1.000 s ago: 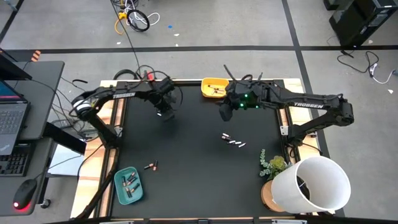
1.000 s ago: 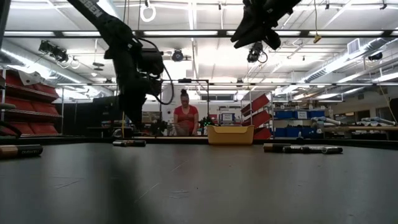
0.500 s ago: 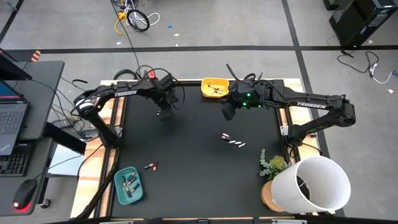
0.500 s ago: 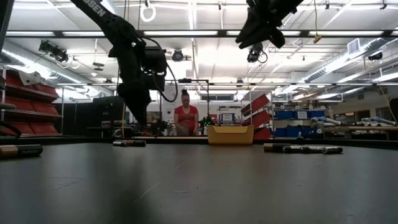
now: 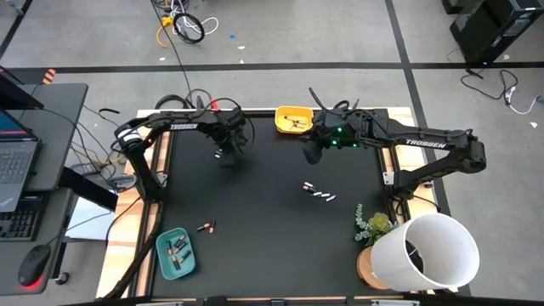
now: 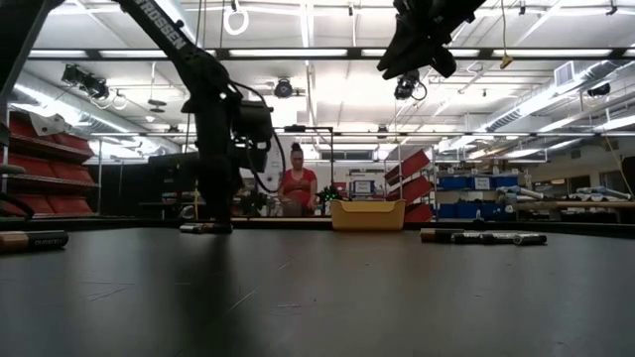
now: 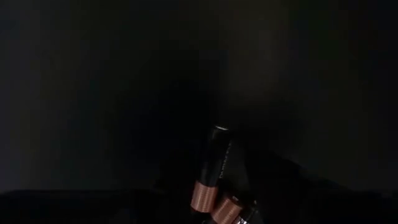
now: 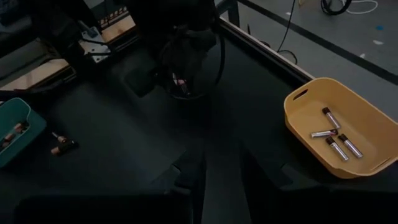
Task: Sort batteries
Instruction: Put the black battery into the green bin
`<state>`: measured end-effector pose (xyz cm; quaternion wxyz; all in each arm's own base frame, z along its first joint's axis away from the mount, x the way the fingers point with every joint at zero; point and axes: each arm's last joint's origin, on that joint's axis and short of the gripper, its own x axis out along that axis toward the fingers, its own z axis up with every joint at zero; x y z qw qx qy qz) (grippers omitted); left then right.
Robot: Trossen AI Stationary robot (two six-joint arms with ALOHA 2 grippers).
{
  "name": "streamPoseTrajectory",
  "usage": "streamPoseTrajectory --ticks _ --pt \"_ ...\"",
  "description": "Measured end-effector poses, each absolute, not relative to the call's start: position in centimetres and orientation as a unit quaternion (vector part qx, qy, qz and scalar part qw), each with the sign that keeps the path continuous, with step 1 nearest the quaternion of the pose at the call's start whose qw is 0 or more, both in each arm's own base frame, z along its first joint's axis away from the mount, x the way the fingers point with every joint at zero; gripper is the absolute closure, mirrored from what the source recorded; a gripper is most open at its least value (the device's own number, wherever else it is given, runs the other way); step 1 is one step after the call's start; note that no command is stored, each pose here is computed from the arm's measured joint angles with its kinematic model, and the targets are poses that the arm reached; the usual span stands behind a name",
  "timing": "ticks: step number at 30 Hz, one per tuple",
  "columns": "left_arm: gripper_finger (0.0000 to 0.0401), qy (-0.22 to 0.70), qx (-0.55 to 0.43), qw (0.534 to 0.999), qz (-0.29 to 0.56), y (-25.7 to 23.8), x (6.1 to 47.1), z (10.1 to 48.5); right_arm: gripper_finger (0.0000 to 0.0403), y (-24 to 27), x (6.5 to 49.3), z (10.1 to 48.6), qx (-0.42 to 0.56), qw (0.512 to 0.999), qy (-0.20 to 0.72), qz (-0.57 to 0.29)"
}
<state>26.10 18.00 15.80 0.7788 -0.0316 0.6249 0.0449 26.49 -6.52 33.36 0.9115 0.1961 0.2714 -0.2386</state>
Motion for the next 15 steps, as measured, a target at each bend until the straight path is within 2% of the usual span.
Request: streamPoseTrajectory --ticks 5,10,15 --pt "0.0274 0.637 -0.039 0.769 0.039 18.1 26.3 14.7 0.0316 -6.5 26.5 33.3 0.198 0.911 0.272 -0.239" --pt "0.0349 0.643 -0.027 0.764 0.046 18.1 26.6 14.4 0.0316 -6.5 26.5 33.3 0.198 0.911 0.272 -0.239" --pt "0.0349 0.64 -0.011 0.766 0.05 17.8 27.0 14.3 0.0316 -6.5 26.5 33.3 0.196 0.911 0.272 -0.239"
